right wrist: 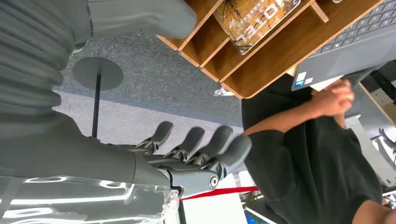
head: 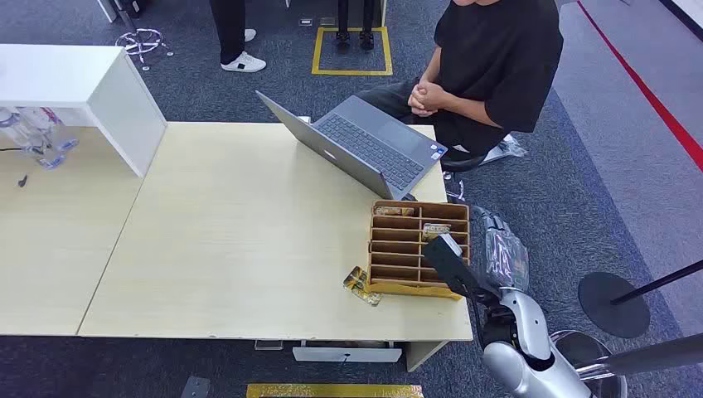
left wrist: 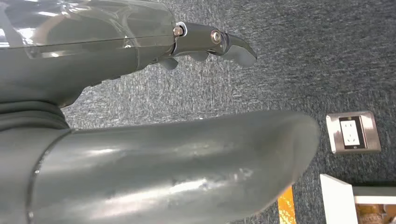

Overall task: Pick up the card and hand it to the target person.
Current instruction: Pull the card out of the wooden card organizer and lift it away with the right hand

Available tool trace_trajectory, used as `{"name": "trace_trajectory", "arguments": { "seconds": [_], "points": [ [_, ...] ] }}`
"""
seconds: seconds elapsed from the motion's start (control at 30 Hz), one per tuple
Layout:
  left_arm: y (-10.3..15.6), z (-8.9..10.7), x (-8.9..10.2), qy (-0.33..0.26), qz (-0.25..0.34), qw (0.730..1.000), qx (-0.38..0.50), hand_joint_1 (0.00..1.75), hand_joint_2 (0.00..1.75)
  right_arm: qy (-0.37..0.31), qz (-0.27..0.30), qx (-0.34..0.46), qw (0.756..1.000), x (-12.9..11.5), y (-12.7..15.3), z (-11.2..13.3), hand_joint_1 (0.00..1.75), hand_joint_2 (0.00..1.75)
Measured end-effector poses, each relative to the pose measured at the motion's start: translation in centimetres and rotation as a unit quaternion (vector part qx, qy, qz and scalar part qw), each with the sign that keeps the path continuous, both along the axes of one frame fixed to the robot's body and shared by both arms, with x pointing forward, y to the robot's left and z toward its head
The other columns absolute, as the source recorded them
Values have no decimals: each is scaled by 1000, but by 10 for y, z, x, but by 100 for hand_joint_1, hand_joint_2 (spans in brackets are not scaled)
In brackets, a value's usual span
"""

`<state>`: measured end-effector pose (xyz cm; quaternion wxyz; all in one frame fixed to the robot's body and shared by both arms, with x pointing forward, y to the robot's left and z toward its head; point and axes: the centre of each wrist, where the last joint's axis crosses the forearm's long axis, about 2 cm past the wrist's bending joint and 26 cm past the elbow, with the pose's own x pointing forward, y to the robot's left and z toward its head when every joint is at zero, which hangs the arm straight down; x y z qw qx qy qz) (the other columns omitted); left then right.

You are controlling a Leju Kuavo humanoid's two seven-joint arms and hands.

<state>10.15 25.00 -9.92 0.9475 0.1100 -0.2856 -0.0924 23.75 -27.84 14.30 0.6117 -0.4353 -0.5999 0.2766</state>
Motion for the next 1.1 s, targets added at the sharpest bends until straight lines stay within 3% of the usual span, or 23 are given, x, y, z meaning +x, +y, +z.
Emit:
{"name": "trace_trajectory", "arguments": {
  "seconds": [1.1],
  "points": [
    [-6, 2, 8, 12, -31, 999, 3, 0, 0, 38, 26, -12, 999, 19, 14, -13, 55, 175]
  ]
}}
